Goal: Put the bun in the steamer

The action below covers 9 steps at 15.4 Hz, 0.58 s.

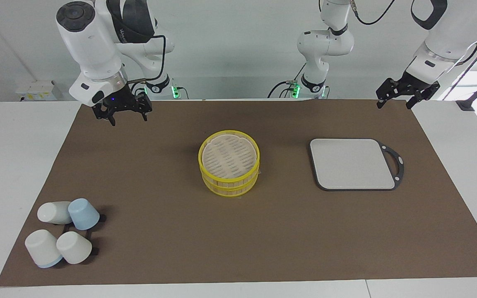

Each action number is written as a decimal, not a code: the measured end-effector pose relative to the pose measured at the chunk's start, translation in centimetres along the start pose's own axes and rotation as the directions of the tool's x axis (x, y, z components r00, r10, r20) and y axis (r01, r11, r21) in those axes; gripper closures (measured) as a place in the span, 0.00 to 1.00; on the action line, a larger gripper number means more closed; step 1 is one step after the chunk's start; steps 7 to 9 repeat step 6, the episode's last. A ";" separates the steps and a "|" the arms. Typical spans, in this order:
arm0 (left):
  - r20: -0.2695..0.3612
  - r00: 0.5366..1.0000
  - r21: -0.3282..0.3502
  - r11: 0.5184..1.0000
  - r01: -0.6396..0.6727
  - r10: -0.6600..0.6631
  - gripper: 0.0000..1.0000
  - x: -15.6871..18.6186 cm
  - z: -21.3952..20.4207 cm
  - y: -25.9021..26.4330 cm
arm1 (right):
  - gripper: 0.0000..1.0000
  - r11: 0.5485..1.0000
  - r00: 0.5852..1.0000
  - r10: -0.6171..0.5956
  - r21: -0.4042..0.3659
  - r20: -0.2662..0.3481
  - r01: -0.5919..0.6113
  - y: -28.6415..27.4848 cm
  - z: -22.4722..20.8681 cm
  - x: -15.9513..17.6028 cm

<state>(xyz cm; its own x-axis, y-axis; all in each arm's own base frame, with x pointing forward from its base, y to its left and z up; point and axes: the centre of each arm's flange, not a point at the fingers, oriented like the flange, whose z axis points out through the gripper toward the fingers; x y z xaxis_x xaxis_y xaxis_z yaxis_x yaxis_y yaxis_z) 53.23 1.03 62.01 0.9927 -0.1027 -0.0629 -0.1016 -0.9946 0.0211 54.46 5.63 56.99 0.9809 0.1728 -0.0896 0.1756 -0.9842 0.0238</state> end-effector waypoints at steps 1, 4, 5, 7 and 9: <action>0.000 1.000 0.000 1.000 0.000 0.000 0.00 0.0 0.0 0.0 | 0.00 1.000 1.000 0.005 0.000 -0.001 -0.005 0.3 0.0 0.0; 0.000 1.000 0.000 1.000 0.000 0.000 0.00 0.0 0.0 0.0 | 0.00 1.000 1.000 0.010 0.001 -0.001 -0.010 0.6 -0.1 0.0; 0.000 1.000 0.000 1.000 0.000 0.000 0.00 0.0 0.0 0.0 | 0.00 1.000 1.000 0.009 0.001 -0.001 -0.009 0.5 -0.1 0.0; 0.000 1.000 0.000 1.000 0.000 0.000 0.00 0.0 0.0 0.0 | 0.00 1.000 1.000 0.008 0.001 -0.002 -0.008 0.5 -0.1 0.0; 0.000 1.000 0.000 1.000 0.000 0.000 0.00 0.0 0.0 0.0 | 0.00 1.000 1.000 0.008 0.001 -0.002 -0.008 0.5 -0.1 0.0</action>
